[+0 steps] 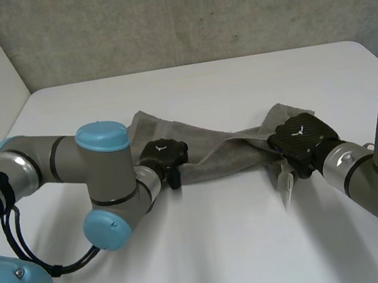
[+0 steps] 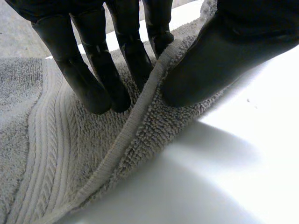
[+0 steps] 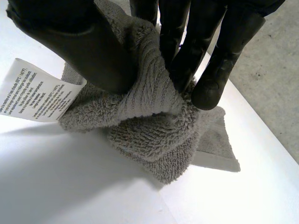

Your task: Fold the towel.

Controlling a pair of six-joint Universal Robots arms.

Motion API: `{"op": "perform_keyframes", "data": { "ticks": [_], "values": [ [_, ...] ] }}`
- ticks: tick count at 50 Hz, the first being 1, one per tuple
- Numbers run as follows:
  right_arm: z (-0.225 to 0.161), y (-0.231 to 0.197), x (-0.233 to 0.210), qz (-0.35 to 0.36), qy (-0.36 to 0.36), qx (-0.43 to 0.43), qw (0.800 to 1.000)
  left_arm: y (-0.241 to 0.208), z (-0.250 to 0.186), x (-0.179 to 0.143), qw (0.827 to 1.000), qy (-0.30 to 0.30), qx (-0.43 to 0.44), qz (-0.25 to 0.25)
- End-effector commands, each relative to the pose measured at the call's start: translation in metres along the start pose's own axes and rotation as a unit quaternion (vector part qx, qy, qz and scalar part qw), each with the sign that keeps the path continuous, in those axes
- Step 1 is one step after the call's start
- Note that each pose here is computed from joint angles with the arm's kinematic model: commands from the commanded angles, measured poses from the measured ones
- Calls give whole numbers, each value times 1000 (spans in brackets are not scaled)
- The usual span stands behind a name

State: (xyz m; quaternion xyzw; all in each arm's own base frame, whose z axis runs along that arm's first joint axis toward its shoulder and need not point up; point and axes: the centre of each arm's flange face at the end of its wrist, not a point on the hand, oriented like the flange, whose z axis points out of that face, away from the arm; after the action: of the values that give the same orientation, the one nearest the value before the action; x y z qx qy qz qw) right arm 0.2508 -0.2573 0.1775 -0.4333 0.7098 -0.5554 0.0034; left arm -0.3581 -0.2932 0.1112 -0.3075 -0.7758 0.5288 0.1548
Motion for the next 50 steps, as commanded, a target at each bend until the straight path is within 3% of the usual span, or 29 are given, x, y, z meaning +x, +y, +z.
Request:
{"op": "perform_keyframes", "data": {
  "ticks": [1, 5, 11, 13, 16, 18, 27, 32, 39, 44, 46, 47, 49, 50],
  "values": [
    [-8, -29, 23, -3, 46, 59, 997, -34, -12, -6, 999, -9, 38, 3],
    [-27, -72, 48, -9, 95, 146, 985, -81, -39, -15, 996, -33, 86, 14],
    [-46, -111, 72, 24, 117, 204, 972, -134, -79, -29, 985, -67, 156, 23],
    [-56, -123, 78, 42, 100, 199, 974, -164, -103, -40, 976, -89, 198, 29],
    [-62, -129, 78, 44, 84, 190, 977, -175, -114, -45, 972, -97, 212, 30],
    [-72, -135, 73, 51, 36, 163, 985, -190, -131, -49, 966, -106, 234, 36],
    [-64, -120, 64, 43, -55, 81, 994, -183, -139, -49, 971, -115, 190, 93],
    [-45, -100, 65, -18, -70, 30, 997, -153, -119, -55, 978, -115, 109, 136],
    [-7, -78, 57, -108, -86, 1, 990, -133, -77, -69, 973, -123, 75, 179],
    [31, -71, 58, -168, -44, -2, 985, -131, -47, -75, 968, -127, 83, 198],
    [57, -80, 66, -216, 25, 28, 976, -143, -30, -79, 960, -139, 115, 214],
    [57, -80, 66, -217, 25, 28, 976, -143, -30, -79, 960, -139, 115, 214],
    [76, -115, 89, -262, 144, 109, 948, -179, -23, -87, 938, -174, 197, 227],
    [76, -116, 89, -263, 145, 109, 948, -179, -23, -87, 937, -175, 197, 227]
  ]
}}
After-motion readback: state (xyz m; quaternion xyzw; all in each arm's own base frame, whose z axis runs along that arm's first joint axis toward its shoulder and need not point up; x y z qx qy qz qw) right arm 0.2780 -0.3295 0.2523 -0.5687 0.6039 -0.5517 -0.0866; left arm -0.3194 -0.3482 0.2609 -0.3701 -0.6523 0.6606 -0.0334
